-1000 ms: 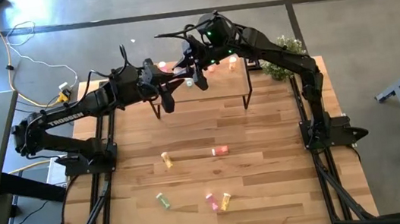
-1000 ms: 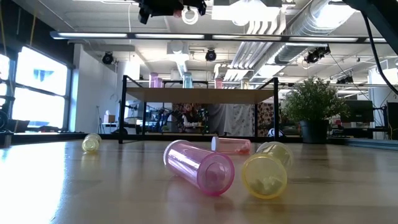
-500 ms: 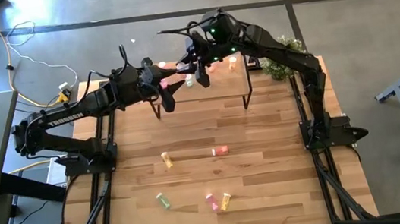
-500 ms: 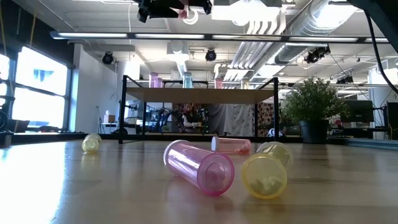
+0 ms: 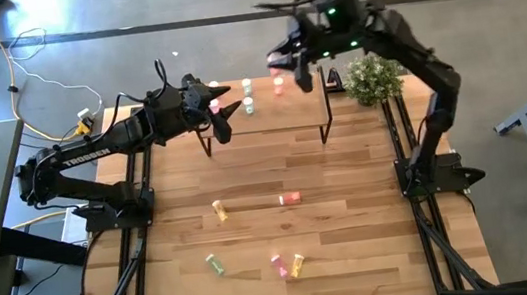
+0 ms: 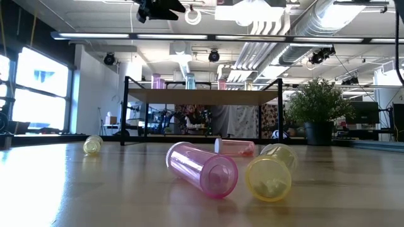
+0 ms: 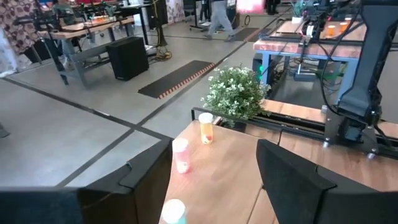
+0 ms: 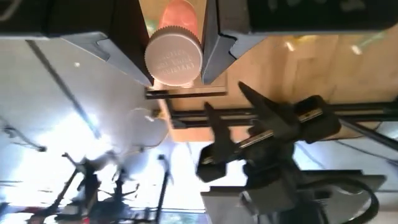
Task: Pick and place medicine bottles onto shelf by color
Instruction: Put the bottom orange pill bottle on the shelf aligned with the other orange pill bottle
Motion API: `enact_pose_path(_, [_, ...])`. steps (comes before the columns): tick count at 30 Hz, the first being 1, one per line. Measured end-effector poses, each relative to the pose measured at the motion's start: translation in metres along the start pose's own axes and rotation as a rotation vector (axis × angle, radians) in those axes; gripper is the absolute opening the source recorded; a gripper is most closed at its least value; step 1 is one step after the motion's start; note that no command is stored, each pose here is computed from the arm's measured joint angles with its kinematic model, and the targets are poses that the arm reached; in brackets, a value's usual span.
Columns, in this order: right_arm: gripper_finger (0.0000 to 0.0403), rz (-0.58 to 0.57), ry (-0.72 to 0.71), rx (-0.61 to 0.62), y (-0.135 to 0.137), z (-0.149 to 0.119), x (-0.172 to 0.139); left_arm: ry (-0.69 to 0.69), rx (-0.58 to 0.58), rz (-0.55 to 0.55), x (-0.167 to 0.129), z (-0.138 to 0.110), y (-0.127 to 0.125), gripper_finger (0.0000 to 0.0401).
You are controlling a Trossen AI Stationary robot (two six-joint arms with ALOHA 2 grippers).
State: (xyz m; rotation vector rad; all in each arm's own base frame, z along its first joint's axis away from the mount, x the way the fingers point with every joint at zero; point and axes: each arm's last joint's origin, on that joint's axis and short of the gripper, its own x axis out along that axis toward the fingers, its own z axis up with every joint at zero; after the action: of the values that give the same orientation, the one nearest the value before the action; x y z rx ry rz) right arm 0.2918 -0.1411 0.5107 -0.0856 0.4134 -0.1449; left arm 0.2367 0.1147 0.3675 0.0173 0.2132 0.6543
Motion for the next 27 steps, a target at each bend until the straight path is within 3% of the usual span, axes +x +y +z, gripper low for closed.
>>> enact_pose_path(6, [0.0106, -0.051, -0.001, -0.015, -0.003, 0.0, -0.043, -0.003, -0.001, 0.012, 0.0, 0.0, 0.0, 0.0225])
enact_pose_path(11, [0.0106, 0.023, 0.082, 0.012, -0.003, -0.012, -0.052, -0.003, -0.031, 0.013, 0.0, 0.0, 0.0, 0.0225])
enact_pose_path(18, [0.0106, 0.124, 0.191, 0.053, -0.008, -0.038, -0.018, -0.003, -0.035, 0.016, 0.0, 0.0, 0.001, 0.0225])
enact_pose_path(27, [0.0106, 0.104, 0.247, 0.166, -0.021, -0.08, 0.019, -0.003, -0.035, 0.035, 0.0, 0.0, 0.001, 0.0225])
